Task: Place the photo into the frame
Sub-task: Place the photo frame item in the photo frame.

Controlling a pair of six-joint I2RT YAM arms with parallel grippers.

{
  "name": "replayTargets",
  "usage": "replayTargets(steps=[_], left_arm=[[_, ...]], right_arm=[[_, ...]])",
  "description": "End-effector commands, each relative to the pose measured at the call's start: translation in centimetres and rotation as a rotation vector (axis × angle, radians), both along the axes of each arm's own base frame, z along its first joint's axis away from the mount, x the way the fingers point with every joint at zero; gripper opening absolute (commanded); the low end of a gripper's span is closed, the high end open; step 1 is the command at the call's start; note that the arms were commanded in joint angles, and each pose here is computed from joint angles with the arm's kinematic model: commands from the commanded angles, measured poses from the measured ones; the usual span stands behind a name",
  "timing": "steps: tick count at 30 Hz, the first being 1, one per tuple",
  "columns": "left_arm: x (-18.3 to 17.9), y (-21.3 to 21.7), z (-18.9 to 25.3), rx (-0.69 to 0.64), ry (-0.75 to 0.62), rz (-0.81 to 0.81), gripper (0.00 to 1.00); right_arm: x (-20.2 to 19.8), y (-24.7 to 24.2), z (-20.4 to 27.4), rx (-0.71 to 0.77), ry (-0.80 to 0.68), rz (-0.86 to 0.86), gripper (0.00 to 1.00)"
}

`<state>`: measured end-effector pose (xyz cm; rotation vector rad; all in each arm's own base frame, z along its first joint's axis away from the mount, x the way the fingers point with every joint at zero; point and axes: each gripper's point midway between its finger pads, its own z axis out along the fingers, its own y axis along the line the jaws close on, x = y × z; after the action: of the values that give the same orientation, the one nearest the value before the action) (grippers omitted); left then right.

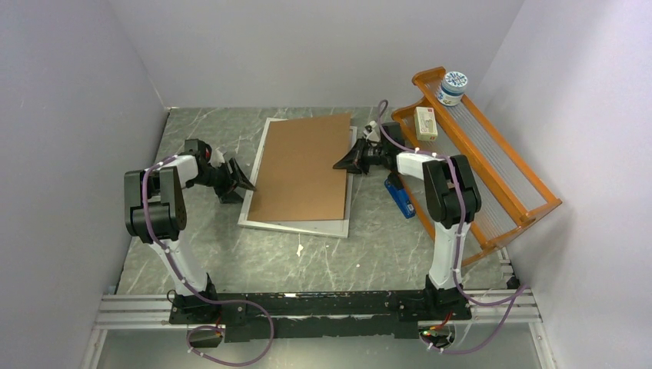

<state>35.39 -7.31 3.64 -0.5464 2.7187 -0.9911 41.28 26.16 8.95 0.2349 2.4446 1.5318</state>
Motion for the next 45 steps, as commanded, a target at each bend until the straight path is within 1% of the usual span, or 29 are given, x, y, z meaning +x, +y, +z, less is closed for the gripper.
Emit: replayTargets(steps=[1,5,8,11,13,17,21,23,28,30,32,35,38,43,45], left_arm=[[0.5,-0.4,0.2,-0.036,-0.025,-0.010,0.65],[0.3,-0.3,0.1,-0.027,-0.023,-0.006,0.65],[0.1,-0.2,0.0,-0.012,-0.020,-0.002,0.65],[-0.2,0.1,-0.2,0.012,-0.011,0.004,0.66],[-0.4,0.3,-0.3,0.023,-0.008,0.005,0.67],[-0.6,0.4,-0.4,0.037,-0.003,0.008,0.68],[-0.6,0.5,-0.3,0.043,-0.003,0.009,0.69],[-0.6,0.6,-0.3,0.045,-0.003,0.008,0.70],[-0.7,0.5,-0.3,0.041,-0.001,0.001,0.70],[-0.8,0.5,-0.4,0.040,0.005,-0.003,0.69],[-0.9,0.5,-0.5,0.044,0.008,-0.007,0.69],[-1.1,0.7,-0.6,0.055,0.018,-0.009,0.69],[-1.1,0.8,-0.6,0.062,0.020,-0.012,0.69],[-1.0,0.8,-0.7,0.058,0.021,-0.005,0.69],[-1.0,0.7,-0.7,0.058,0.021,-0.002,0.69]], right_arm=[[0.1,1.6,-0.5,-0.004,-0.045,0.013,0.08],[-0.3,1.8,-1.7,-0.039,-0.037,0.014,0.13],[-0.5,1.5,-2.8,-0.085,-0.045,0.017,0.27],[-0.2,0.7,-3.7,-0.165,-0.071,0.020,0.45],[0.0,0.1,-4.0,-0.212,-0.077,0.017,0.52],[0.2,-0.3,-3.9,-0.244,-0.088,0.012,0.59],[0.2,-1.1,-4.0,-0.298,-0.107,0.000,0.63],[0.1,-1.4,-4.1,-0.322,-0.111,0.006,0.61],[0.8,-1.4,-3.9,-0.338,-0.167,0.016,0.32],[1.2,-1.3,-3.7,-0.348,-0.204,0.016,0.24],[1.5,-1.3,-3.7,-0.378,-0.238,0.025,0.19],[1.9,-1.3,-3.7,-0.415,-0.283,0.039,0.15],[2.2,-1.2,-3.4,-0.463,-0.339,0.045,0.14],[2.0,-1.4,-4.9,-0.545,-0.400,0.054,0.15],[1.5,-1.7,-5.8,-0.569,-0.423,0.054,0.18]])
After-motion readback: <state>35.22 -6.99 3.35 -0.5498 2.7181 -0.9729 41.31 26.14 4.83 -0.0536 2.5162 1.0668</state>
